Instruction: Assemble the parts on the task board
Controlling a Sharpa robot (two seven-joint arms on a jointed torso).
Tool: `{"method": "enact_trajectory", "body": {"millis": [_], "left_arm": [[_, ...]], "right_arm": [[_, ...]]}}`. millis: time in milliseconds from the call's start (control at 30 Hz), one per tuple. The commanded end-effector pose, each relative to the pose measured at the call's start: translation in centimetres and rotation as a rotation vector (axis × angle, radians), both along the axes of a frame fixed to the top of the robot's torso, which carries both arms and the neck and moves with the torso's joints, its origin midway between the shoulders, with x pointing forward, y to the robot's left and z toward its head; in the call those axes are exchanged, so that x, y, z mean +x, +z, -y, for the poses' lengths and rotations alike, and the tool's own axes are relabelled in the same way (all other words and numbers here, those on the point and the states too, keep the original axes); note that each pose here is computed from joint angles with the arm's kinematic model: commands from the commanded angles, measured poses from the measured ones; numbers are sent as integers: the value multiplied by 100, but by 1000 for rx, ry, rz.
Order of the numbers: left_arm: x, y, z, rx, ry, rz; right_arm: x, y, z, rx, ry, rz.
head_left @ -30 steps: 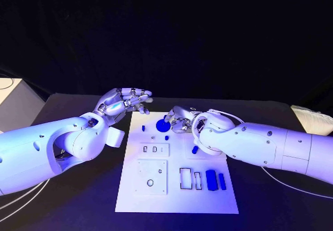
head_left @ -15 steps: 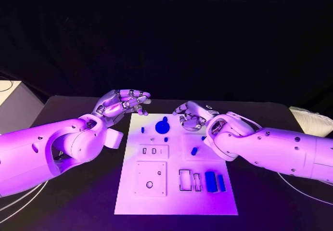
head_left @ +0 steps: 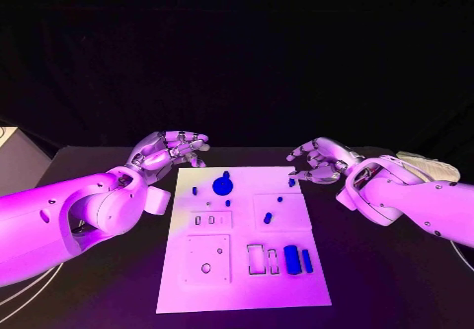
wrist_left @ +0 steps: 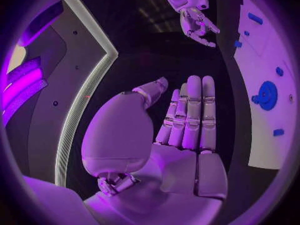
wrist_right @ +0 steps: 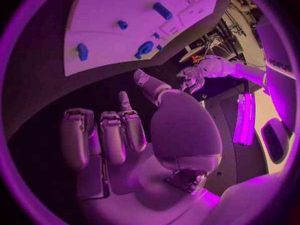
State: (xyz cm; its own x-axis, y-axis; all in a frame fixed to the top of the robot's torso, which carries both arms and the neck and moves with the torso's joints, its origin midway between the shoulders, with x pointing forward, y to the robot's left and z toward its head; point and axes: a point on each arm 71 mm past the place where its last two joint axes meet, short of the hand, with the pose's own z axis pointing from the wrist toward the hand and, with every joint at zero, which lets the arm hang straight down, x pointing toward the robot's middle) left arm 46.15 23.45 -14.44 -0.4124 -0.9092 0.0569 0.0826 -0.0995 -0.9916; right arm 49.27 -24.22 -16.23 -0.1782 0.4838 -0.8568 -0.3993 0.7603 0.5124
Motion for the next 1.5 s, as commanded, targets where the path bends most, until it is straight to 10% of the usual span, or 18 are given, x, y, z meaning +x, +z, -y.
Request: {"method": "enact_trajectory", "body": {"millis": [33,533,1500], "left_arm": [[0,4,26,-1,-18,7],[4,-6,42,4,-23,7],[-6,-4,21,6,-19,5]], "right_arm": [[0,-67,39,-64,64,-15],[198,-358,112,-178,-70,-3],[269,-578,-33,-200,-62,-37]]}}
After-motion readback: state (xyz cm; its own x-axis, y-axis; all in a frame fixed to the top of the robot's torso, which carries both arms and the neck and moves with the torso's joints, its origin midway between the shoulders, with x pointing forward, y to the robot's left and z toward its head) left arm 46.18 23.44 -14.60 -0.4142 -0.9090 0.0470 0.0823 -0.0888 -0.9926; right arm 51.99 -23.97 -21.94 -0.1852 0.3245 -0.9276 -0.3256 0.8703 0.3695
